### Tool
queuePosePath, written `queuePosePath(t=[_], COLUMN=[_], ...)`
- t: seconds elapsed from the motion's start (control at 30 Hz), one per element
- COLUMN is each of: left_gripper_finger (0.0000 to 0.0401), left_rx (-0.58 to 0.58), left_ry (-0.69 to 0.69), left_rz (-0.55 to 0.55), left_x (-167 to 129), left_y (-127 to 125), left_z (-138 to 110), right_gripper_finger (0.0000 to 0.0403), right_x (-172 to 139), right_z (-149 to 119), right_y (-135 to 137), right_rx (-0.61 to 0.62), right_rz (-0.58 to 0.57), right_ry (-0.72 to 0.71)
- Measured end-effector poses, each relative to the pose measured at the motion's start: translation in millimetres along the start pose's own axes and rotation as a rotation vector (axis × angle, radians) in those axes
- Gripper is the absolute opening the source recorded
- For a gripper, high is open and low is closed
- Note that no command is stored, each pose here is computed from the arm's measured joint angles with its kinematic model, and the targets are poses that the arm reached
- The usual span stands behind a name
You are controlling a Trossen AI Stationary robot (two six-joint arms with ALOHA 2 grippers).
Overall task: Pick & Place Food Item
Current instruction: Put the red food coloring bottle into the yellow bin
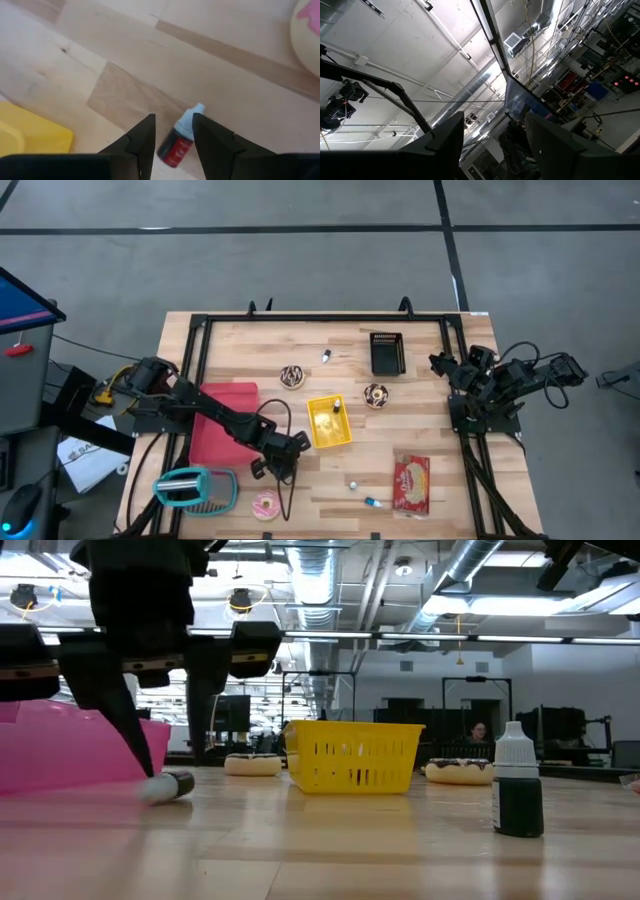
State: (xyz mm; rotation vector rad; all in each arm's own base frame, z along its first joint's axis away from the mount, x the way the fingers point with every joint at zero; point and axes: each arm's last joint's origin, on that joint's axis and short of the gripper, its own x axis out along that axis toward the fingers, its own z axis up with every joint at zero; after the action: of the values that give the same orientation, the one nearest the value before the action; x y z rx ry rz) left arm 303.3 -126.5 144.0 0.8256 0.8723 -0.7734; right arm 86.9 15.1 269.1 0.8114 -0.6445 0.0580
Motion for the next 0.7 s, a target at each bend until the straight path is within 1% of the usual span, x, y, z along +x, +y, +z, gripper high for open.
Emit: queuePosePath(t=[0.23,0.4,0.53,0.6,0.7], left_gripper_finger=[0.0124,0.0124,0.0122,0.0117,0.0106], left_rx=[0.001,-0.008,-0.049,-0.081,-0.095], left_ry=[0.029,0.025,0.032,0.035,0.038], left_rz=[-0.028,-0.019,-0.012,-0.012,-0.009], left_x=[9.4,13.1,13.0,12.9,12.8], left_y=[-3.8,-2.8,-1.7,-1.4,0.8], left_z=[-4.3,-4.5,-5.6,-6.1,-8.4], right_gripper_finger=[0.0203,0.0203,0.0203,0.0203,0.0203], right_x=[-0.1,0.0,0.1,0.2,0.2], right_z=[0.1,-0.1,-0.3,-0.4,-0.6], right_y=[0.1,0.0,-0.1,-0.2,-0.3], right_rx=[0.004,0.018,0.017,0.017,0.016], right_rz=[0.001,0.000,-0.001,-0.001,-0.002], right_ry=[-0.001,0.001,0.002,0.003,0.004])
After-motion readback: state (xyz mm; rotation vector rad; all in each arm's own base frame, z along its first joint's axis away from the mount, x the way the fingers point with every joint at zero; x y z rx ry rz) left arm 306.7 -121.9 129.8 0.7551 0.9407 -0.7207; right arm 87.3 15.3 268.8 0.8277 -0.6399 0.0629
